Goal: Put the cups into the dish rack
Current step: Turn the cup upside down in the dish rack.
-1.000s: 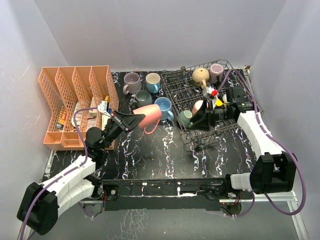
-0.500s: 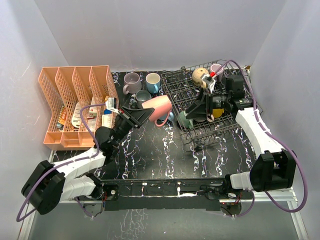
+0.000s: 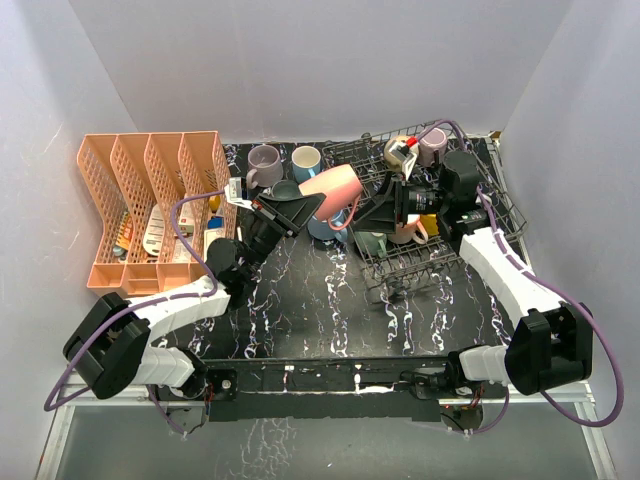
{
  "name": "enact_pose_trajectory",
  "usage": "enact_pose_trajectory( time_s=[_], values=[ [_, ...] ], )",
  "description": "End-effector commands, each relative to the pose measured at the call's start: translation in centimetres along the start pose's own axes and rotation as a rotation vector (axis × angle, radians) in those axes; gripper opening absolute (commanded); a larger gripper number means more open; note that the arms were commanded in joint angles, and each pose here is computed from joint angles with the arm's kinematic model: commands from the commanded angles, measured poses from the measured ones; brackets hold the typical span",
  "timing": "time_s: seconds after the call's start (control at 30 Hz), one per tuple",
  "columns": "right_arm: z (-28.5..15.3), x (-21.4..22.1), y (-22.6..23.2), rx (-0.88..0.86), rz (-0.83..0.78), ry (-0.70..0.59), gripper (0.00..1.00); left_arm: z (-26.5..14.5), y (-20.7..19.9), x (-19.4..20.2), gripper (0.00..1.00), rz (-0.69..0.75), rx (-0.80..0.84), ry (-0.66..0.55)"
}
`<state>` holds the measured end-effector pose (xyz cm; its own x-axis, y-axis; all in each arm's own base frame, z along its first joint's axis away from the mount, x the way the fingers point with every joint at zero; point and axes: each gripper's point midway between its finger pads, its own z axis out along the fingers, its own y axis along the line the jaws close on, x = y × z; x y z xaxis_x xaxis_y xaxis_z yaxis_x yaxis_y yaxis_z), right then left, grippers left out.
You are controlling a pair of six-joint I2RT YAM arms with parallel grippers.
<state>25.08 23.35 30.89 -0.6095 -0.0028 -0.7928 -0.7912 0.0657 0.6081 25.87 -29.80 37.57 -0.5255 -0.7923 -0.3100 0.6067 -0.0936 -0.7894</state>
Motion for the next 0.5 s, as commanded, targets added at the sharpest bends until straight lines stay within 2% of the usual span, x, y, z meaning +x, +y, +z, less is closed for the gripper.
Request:
enact_pose_trajectory(
  time_s=[0.0,0.27,0.47],
  values=[
    [1.0,-2.6,1.5,-0.006,-0.039,-0.090,0.72,0.7,-8.8,-3.9,0.00,-0.010,0.301,-0.168],
    [2.0,-2.6,1.7,-0.050,0.010,-0.126,0.70,1.5,-9.2,-3.1,0.00,-0.044,0.327,-0.180],
    [2.4,-2.2,1.9,-0.071,0.036,-0.133,0.64,2.3,-8.9,-2.2,0.00,-0.069,0.340,-0.173]
  ],
)
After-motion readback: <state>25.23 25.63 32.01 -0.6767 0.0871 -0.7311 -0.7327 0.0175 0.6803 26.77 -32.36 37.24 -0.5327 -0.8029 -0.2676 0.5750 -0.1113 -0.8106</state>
